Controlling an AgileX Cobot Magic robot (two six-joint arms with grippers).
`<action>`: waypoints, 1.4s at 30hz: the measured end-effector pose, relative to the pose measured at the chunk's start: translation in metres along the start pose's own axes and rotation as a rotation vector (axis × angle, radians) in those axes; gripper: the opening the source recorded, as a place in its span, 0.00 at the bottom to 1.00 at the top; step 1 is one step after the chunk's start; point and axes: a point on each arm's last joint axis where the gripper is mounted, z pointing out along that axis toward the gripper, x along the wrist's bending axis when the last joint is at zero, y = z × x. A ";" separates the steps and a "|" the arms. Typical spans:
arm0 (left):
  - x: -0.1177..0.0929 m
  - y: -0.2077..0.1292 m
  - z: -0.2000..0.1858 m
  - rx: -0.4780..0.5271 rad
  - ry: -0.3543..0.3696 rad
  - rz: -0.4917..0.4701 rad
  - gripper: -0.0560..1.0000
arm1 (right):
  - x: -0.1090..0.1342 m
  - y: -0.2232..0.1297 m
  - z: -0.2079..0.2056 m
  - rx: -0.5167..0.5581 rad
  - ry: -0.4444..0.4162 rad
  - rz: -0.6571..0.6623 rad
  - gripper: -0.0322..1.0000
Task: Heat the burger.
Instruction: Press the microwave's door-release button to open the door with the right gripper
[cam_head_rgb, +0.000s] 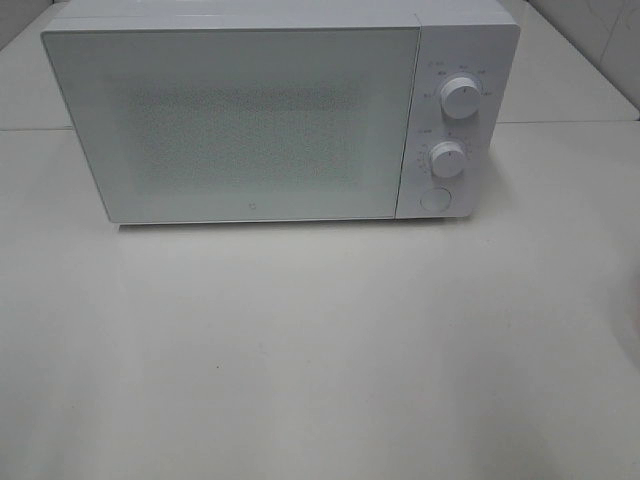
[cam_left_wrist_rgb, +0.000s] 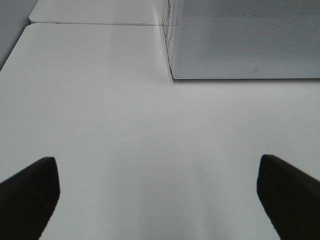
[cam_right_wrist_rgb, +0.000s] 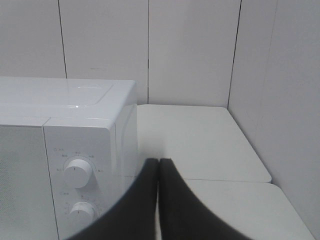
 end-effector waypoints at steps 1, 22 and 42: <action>0.000 0.000 0.000 0.000 0.000 0.000 1.00 | 0.001 -0.006 0.010 0.009 0.011 0.003 0.03; 0.000 0.000 0.000 0.000 0.000 0.000 1.00 | 0.014 -0.081 0.077 0.166 0.133 0.075 0.03; 0.000 0.000 0.000 0.000 0.000 0.000 1.00 | 0.024 -0.103 0.084 0.277 0.213 0.163 0.03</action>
